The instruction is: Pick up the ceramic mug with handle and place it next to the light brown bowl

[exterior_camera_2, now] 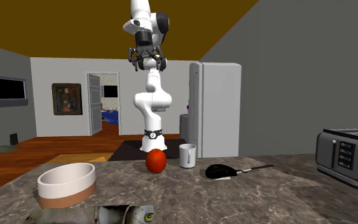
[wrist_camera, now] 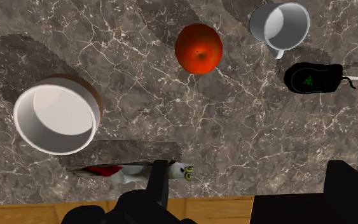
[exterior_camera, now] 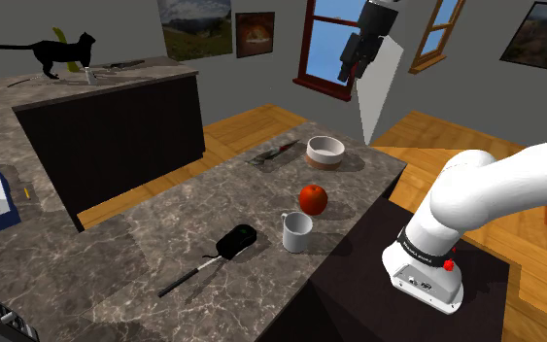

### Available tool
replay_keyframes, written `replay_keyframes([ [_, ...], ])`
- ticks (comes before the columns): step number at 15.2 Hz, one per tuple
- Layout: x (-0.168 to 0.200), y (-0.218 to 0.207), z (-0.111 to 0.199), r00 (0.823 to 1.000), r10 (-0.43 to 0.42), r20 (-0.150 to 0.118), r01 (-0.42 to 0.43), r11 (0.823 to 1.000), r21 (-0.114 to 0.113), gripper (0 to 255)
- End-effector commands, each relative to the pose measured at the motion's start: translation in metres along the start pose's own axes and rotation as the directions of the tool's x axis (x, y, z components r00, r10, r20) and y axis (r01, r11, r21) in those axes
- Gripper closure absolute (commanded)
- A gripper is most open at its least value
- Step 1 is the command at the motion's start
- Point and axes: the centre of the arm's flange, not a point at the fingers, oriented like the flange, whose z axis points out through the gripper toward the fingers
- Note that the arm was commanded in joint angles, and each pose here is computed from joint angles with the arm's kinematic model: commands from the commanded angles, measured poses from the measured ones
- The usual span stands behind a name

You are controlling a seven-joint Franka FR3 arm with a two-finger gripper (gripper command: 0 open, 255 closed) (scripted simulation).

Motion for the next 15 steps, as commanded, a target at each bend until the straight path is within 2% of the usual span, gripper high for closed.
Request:
replay_keyframes([
  [1,0.000,0.000,0.000,1.000,0.000,0.000,0.000,1.000,0.000,0],
  [15,-0.036,-0.102,0.156,0.999,-0.043,0.029,0.045,0.997,-0.064,0],
])
